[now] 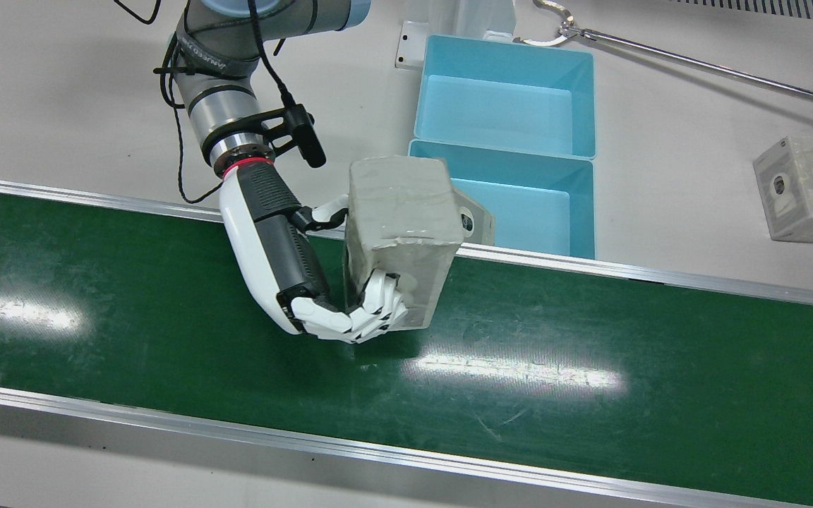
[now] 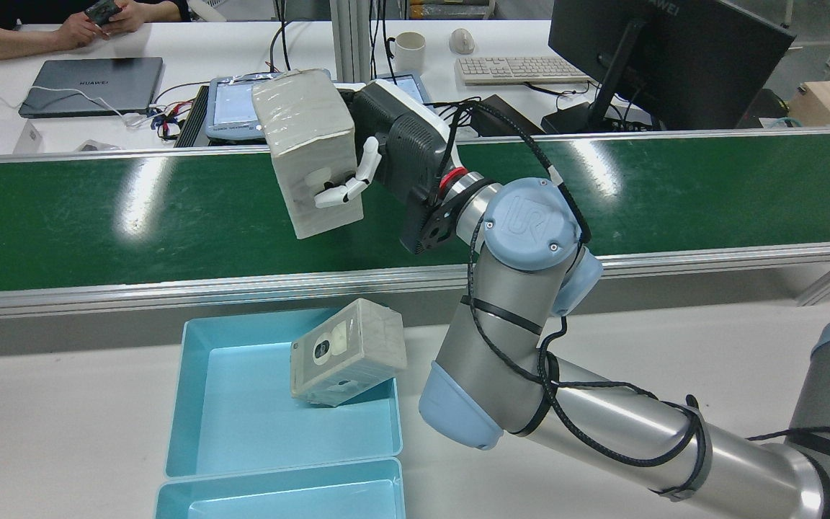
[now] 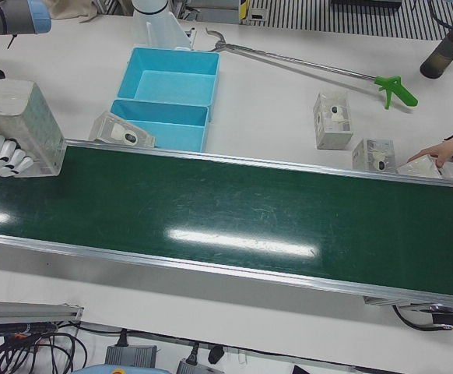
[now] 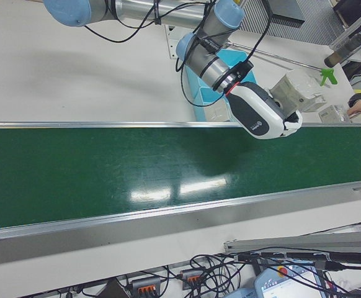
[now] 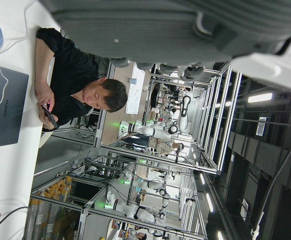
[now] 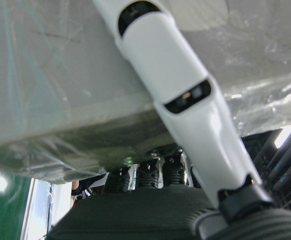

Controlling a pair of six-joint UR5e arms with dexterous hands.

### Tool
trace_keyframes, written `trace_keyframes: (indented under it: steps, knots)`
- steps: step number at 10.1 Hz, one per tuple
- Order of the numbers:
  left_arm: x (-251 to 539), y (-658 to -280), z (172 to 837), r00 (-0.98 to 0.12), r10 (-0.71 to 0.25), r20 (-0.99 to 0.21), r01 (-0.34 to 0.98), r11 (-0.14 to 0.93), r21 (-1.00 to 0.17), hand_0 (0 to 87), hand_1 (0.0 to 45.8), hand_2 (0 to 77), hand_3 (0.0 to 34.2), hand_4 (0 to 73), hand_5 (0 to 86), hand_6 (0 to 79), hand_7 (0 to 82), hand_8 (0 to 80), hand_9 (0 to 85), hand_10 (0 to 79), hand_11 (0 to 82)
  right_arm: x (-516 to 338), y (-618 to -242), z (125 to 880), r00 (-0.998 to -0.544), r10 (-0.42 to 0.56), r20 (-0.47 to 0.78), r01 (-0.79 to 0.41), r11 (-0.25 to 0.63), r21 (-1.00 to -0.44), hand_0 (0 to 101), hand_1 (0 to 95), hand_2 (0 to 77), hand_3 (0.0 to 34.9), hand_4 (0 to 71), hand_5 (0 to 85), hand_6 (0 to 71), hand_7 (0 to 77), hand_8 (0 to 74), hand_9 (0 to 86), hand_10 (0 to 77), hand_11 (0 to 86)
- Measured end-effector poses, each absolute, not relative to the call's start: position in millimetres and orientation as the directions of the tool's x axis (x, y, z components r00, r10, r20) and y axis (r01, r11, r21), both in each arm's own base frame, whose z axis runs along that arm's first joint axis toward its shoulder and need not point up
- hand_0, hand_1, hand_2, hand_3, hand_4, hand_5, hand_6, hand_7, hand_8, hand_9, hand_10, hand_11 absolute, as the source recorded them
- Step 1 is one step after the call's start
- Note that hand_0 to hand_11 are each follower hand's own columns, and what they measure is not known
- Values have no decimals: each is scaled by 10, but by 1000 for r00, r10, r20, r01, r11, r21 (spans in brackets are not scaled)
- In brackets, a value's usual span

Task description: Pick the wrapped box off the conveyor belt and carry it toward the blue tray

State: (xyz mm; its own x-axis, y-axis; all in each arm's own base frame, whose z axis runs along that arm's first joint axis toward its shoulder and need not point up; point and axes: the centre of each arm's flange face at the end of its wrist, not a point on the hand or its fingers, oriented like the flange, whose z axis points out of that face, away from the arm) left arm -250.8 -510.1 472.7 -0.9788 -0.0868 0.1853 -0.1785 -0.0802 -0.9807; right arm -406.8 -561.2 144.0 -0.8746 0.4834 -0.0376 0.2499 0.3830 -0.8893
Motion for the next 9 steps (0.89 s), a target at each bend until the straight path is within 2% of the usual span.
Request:
trace_keyframes:
  steps: [1, 2, 3, 7, 8, 9]
  knots:
    - [-2508, -5101, 4727, -979, -87, 185, -179, -80, -981, 0, 0, 11, 0, 0, 11, 5, 0, 5, 0, 5, 5, -4208, -5500, 1296, -861, 508, -44, 273, 387, -881, 590, 125, 284, 0, 458, 573, 447, 529, 485, 529, 415, 415]
    - [-2508, -5101, 4728, -979, -87, 185, -179, -80, -981, 0, 0, 11, 0, 0, 11, 5, 5, 5, 0, 5, 5, -4360, -5371, 1168, -844, 533, -50, 297, 388, -872, 590, 125, 284, 0, 458, 578, 453, 535, 491, 545, 420, 420]
    - [-2508, -5101, 4728, -979, -87, 185, -179, -80, -981, 0, 0, 11, 0, 0, 11, 5, 5, 5, 0, 5, 5, -4503, -5242, 1055, -828, 558, -53, 315, 385, -867, 602, 11, 349, 0, 464, 584, 453, 545, 491, 567, 420, 420]
    - [-2508, -5101, 4727, -979, -87, 185, -179, -80, -981, 0, 0, 11, 0, 0, 11, 5, 0, 5, 0, 5, 5, -4906, -4936, 832, -765, 643, -29, 341, 367, -865, 578, 11, 349, 0, 464, 584, 453, 545, 491, 567, 420, 425]
    - [-2508, -5101, 4727, -979, -87, 185, -179, -80, -981, 0, 0, 5, 0, 0, 11, 5, 0, 5, 5, 5, 5, -4981, -4885, 829, -754, 656, -28, 351, 366, -862, 585, 11, 349, 0, 485, 578, 431, 633, 431, 693, 415, 425]
    - [-2508, -5101, 4727, -979, -87, 185, -179, -80, -981, 0, 0, 5, 0, 0, 11, 5, 0, 5, 5, 5, 5, -5050, -4855, 827, -744, 668, -26, 358, 365, -859, 585, 11, 349, 0, 485, 578, 431, 633, 431, 693, 415, 425]
